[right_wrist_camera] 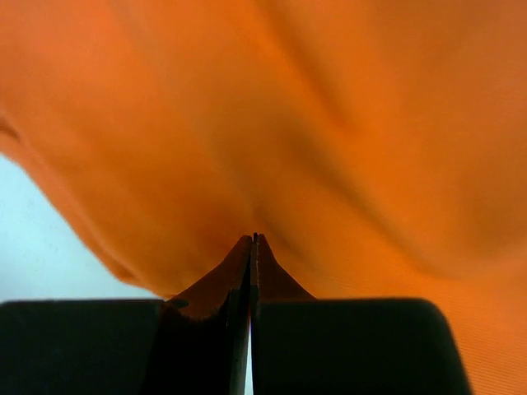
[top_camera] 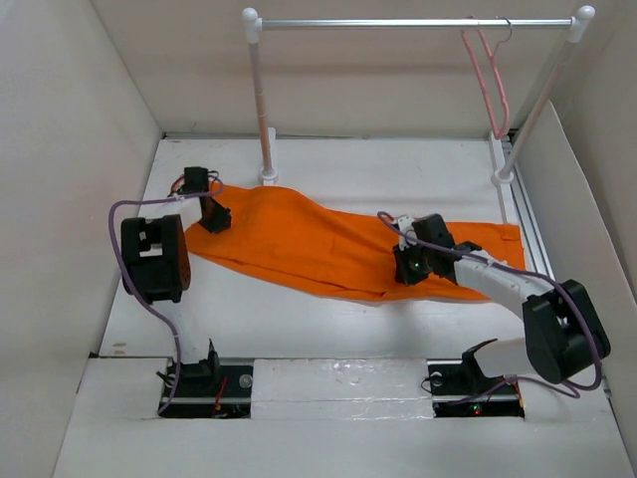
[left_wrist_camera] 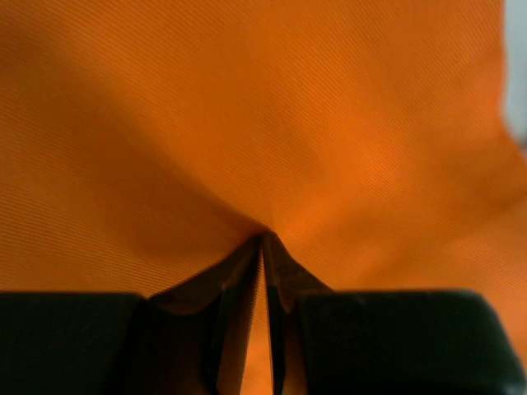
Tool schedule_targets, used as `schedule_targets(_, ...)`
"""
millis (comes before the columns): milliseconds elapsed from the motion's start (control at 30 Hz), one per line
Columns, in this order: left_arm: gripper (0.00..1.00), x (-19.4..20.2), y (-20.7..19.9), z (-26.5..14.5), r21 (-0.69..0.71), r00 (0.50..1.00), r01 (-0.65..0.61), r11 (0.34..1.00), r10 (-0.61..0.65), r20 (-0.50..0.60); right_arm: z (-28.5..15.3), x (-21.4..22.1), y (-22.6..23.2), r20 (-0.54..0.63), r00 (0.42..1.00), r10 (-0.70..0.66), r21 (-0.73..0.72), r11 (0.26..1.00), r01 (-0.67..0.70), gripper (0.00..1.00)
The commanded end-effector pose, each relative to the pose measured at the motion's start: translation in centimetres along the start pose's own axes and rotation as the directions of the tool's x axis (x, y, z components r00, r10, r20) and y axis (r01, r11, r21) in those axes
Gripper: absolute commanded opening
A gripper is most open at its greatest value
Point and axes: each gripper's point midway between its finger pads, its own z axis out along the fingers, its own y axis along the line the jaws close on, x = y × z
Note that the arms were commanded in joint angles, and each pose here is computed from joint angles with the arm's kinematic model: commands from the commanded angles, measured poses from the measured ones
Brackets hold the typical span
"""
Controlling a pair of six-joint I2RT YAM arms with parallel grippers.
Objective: Place the trousers on the hanger
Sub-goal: Fold the trousers at the center of the board.
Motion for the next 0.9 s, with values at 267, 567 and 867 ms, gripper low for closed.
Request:
schedule_targets(267, 0.08, 2.6, 17.4, -2.1, -0.348, 0.955, 0.276, 0.896, -0.298, -0.008, 1.0, 6.4, 8.3, -0.099, 0.995, -0.015, -0.183, 0.983, -0.004, 0.03)
schedule_targets(567, 0.03, -0.5, 11.9, -6.6, -0.077, 0.973, 0.227, 0.971, -0.222, 0.062, -5.6, -3.0, 4.2, 0.104, 0.993, -0.054, -0.044, 0.997, 0.059, 0.50)
schedule_targets(867, 0.00, 5.6, -4.7, -11.2, 0.242, 0.964, -0.262, 0.934, 0.243, 0.105, -12.0, -4.2, -15.4, 0.407, 0.847, 0.342, 0.337, 0.806, -0.487, 0.09)
